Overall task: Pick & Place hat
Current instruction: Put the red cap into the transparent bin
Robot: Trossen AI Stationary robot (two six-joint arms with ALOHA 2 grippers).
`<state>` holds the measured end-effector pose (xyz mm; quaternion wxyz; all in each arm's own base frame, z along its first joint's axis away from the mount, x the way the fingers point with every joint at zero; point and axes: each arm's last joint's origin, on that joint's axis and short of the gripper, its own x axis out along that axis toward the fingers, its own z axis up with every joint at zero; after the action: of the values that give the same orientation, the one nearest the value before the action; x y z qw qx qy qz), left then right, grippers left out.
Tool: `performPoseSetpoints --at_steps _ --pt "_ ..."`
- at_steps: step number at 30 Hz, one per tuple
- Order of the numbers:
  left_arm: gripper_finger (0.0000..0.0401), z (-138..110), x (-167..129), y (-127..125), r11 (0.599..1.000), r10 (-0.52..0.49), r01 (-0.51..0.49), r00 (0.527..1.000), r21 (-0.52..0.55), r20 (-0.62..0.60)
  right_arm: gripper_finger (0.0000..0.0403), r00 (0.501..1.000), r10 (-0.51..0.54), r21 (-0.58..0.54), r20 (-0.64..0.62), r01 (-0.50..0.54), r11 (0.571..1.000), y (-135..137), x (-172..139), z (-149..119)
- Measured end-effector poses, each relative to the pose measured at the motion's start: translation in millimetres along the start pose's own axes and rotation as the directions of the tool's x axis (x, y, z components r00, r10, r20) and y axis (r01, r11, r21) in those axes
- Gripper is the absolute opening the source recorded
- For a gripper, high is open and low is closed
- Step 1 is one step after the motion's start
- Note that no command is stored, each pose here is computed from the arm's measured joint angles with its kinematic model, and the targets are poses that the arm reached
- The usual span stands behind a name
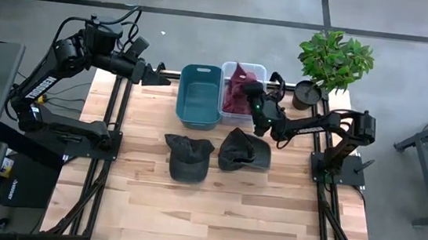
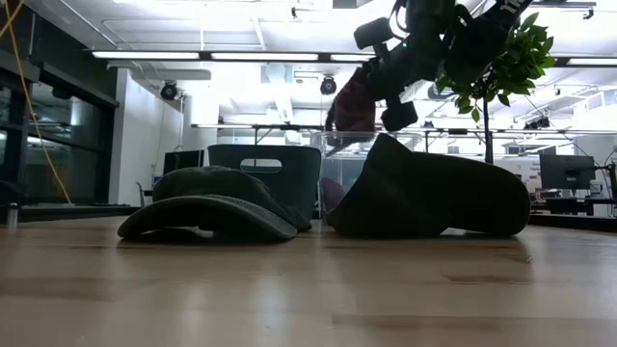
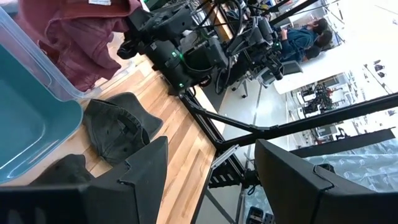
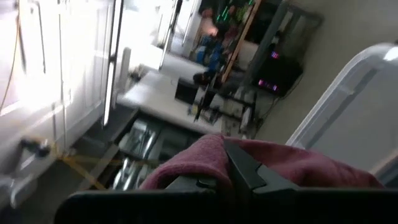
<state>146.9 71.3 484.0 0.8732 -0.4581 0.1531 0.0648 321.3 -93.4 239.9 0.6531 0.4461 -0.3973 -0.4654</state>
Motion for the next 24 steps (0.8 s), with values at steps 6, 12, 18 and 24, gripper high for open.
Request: performPoseSetpoints --at_steps 6,12,18,24 --pt "0.0225 0.0 0.0 0.0 1.000 0.000 0.000 1.000 -0.004 0.000 0.0039 0.999 0.016 -0.091 -0.035 -0.019 0.996 -0.9 3.2 0.1" --pt "0.0225 0.0 0.1 0.0 1.000 0.000 0.000 1.000 -0.005 -0.001 0.0093 1.000 0.014 -0.184 -0.028 -0.019 0.983 0.0 3.0 1.0" --pt "0.0225 0.0 0.0 0.0 1.000 0.000 0.000 1.000 -0.005 -0.001 0.0130 1.000 0.010 -0.125 -0.020 -0.012 0.992 -0.1 3.0 1.2" --pt "0.0225 0.0 0.0 0.0 1.000 -0.001 0.001 1.000 -0.005 -0.001 0.0147 1.000 0.000 -0.110 -0.003 -0.001 0.994 -0.4 3.0 1.7"
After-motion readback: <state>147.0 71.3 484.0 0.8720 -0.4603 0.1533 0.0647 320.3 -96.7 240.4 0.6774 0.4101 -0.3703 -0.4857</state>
